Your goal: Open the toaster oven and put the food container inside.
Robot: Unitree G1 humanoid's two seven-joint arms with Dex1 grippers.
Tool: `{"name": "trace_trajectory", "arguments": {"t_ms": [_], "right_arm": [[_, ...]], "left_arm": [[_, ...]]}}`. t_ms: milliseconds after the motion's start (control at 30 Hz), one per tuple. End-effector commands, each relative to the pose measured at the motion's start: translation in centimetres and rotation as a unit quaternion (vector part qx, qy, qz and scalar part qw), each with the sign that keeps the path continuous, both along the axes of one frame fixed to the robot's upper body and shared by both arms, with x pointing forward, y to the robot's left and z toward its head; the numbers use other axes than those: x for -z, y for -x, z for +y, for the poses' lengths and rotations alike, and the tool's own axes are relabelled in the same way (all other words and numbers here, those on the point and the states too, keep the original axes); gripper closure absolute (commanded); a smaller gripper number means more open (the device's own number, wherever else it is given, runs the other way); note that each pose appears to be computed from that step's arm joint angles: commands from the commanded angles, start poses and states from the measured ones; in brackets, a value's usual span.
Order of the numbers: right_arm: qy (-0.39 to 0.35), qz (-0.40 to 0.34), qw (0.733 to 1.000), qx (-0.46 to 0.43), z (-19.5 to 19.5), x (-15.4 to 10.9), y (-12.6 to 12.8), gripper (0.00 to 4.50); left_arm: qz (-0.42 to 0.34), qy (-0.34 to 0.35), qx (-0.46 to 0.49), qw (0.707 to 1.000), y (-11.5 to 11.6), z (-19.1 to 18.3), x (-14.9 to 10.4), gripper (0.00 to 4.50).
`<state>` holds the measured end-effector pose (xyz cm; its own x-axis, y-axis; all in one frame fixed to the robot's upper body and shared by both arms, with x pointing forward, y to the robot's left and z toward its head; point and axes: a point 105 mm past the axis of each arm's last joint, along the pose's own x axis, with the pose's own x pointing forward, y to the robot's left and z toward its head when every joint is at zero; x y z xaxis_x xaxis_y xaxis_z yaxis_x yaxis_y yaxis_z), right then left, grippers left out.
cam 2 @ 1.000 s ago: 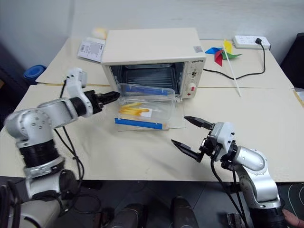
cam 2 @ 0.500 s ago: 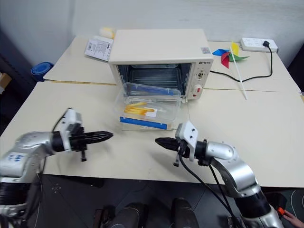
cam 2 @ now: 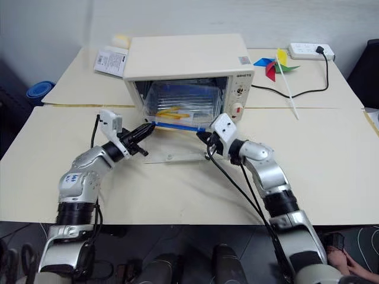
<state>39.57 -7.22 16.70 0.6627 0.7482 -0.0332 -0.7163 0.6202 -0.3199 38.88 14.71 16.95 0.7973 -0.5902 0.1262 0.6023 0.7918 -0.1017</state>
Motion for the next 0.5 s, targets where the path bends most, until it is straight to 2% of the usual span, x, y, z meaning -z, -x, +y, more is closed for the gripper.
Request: {"name": "trace_trajectory", "arguments": {"t_ms": [33,167,300,400,467,500], "right_arm": [[-0.031,-0.051,0.997,0.056,-0.7,-2.3,-1.9,4.48],[-0.041,-0.061,0.995,0.07,-0.8,-2.6,-2.6,4.48],[-0.058,-0.039,0.998,-0.003,-0.6,-2.7,0.0,4.48],[-0.067,-0.016,0.997,-0.034,-2.5,-3.0,2.4,4.5],[-0.06,0.006,0.998,-0.034,-4.9,-2.7,3.6,4.5],[-0.037,0.022,0.999,-0.026,-6.5,-1.6,3.9,4.5]], "left_arm": [[-0.042,-0.005,-0.019,0.999,-0.9,-0.3,-1.4,4.5],[-0.059,-0.017,-0.026,0.998,-1.2,-0.2,-1.7,4.5],[-0.05,-0.015,0.009,0.999,0.2,1.1,-1.6,4.5],[-0.033,-0.047,0.066,0.996,2.8,2.9,-1.2,3.94],[-0.02,-0.071,0.11,0.991,5.2,5.0,-0.9,3.33],[-0.012,-0.097,0.124,0.987,6.3,6.6,-0.6,3.09]]}}
